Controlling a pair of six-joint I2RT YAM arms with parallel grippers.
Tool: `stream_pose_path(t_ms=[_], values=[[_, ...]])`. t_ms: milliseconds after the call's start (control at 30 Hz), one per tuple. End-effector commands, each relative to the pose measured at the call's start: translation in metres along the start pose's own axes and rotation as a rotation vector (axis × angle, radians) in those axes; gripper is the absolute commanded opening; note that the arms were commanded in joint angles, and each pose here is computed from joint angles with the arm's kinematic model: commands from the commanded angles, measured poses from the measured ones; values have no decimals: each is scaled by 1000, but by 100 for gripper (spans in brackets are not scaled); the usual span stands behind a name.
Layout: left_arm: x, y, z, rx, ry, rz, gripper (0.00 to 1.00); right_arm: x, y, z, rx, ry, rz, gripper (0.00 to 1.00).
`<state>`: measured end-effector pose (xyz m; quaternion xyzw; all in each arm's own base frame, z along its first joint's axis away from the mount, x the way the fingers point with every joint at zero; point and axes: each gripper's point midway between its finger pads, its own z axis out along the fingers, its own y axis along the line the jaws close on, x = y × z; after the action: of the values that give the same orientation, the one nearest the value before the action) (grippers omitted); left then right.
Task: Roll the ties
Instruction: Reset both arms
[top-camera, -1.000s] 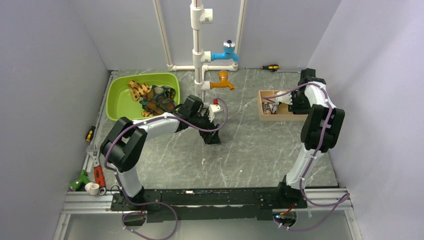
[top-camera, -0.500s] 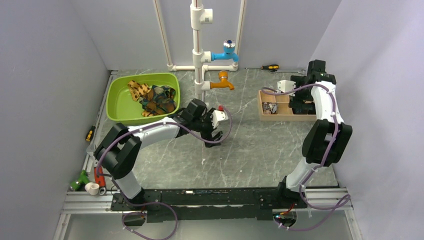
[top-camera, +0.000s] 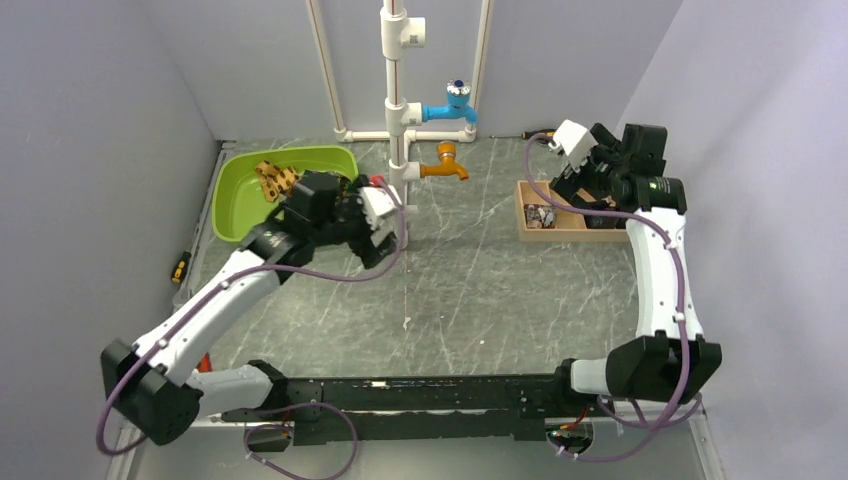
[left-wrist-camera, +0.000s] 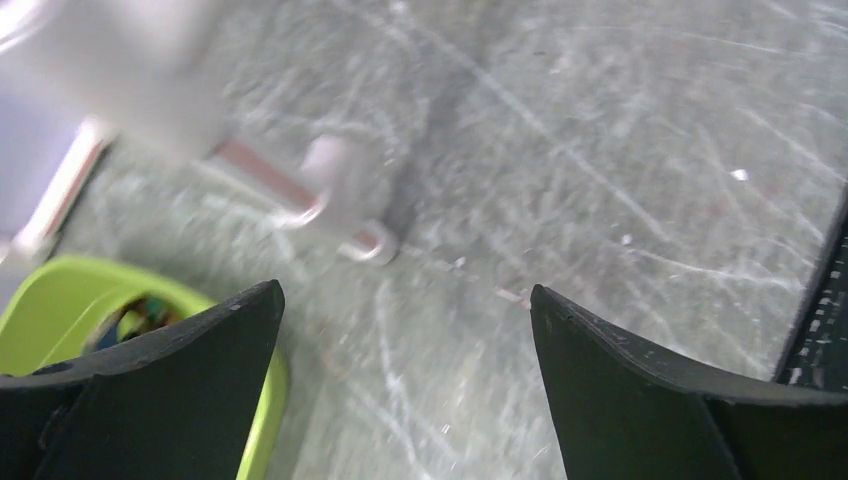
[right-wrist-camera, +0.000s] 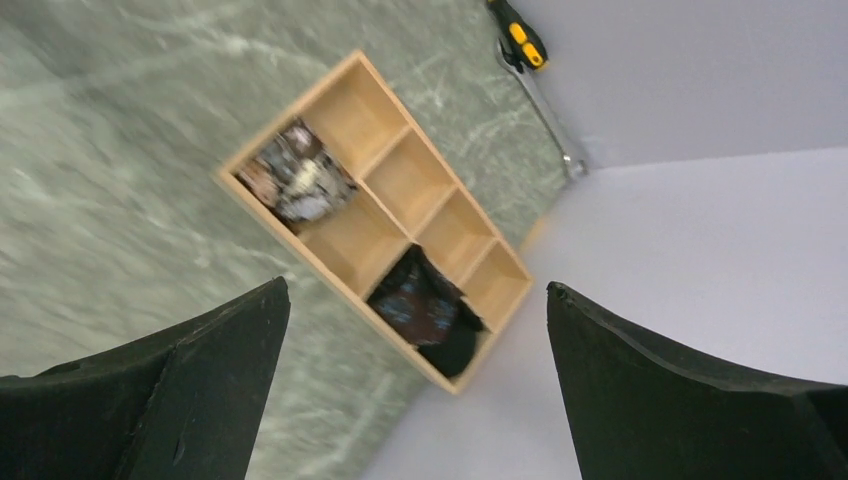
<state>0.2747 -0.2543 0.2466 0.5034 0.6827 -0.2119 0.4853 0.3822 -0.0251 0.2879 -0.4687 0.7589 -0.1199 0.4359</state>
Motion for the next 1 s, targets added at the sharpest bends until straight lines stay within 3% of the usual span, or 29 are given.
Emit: stream_pose_path(t_ms=[0,167,267,400,567,767,967], values=[[27,34,-58,-171,119,-125,99,-31,17,-11,-7,-153,372,100],[62,77,-114,-414,214,-218,99,-23,48,-13,-66,-108,594,100],[101,94,-142,-525,311,-386,99,3,69,-2,-65,-4,708,100],[159,103,-162,-631,410,-605,99,35,97,3,-35,80,739,100],[205,89,-164,-650,525,-757,100,65,132,-2,-22,152,739,100],[218,67,-167,-672,512,-755,99,92,154,-5,-9,271,780,100],[216,58,-176,-709,496,-727,99,87,148,-14,28,245,785,100]])
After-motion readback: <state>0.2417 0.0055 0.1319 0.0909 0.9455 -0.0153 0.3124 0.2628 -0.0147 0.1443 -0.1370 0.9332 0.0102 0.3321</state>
